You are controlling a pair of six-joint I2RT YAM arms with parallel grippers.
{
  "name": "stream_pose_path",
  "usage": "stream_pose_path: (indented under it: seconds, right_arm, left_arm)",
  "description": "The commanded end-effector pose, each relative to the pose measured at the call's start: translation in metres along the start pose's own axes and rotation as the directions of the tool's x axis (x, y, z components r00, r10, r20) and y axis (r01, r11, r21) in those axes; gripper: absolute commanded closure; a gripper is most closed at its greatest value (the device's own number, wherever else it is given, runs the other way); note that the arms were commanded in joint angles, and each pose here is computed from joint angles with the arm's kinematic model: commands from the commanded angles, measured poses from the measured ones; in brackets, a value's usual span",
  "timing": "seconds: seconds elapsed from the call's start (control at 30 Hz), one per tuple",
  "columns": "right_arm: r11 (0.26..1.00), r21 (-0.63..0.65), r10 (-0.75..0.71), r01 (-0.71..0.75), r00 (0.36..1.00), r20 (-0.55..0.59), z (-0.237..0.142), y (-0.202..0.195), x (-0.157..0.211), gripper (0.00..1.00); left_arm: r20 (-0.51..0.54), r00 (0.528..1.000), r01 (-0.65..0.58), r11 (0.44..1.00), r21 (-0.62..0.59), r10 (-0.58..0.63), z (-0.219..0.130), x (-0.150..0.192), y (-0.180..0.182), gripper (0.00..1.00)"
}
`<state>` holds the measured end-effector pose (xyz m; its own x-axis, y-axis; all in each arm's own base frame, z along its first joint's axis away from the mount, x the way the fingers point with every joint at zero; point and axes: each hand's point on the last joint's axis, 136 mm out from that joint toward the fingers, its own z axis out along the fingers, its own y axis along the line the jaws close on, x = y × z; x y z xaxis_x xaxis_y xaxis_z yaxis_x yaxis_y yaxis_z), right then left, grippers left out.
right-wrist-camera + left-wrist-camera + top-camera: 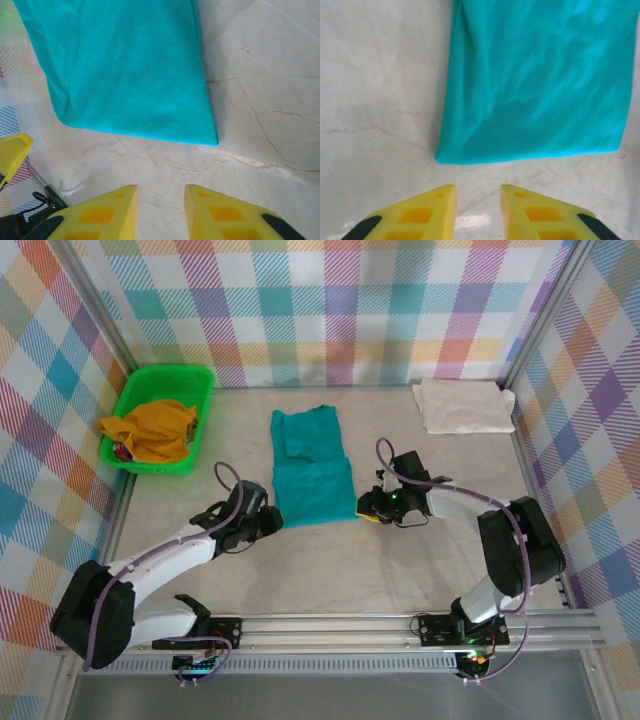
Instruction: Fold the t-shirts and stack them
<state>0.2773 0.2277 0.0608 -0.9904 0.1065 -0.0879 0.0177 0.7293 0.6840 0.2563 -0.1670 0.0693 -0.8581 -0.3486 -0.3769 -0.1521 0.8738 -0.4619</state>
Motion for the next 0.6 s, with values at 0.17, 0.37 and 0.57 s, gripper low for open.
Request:
stream_pose_path:
  seconds: [0.17, 0.37, 0.57]
  right_arm:
    - [0.999, -0.041, 0.007, -0.008, 0.999, -0.037, 0.01, 0.008, -0.005, 0.66]
    - [0.999, -0.051, 0.003, -0.005, 0.999, -0.032, 0.01, 0.01, -0.006, 0.66]
    - [0.999, -0.052, 0.008, -0.009, 1.0, -0.03, 0.01, 0.009, -0.005, 0.66]
  left_arm:
    - [-0.074, 0.997, -0.008, 0.999, 0.034, 0.011, 0.022, 0.009, -0.008, 0.66]
    - [-0.042, 0.999, -0.003, 0.999, 0.049, 0.005, 0.03, -0.008, -0.015, 0.64]
    - [-0.072, 0.997, 0.0, 1.0, 0.005, 0.0, 0.041, -0.011, -0.009, 0.61]
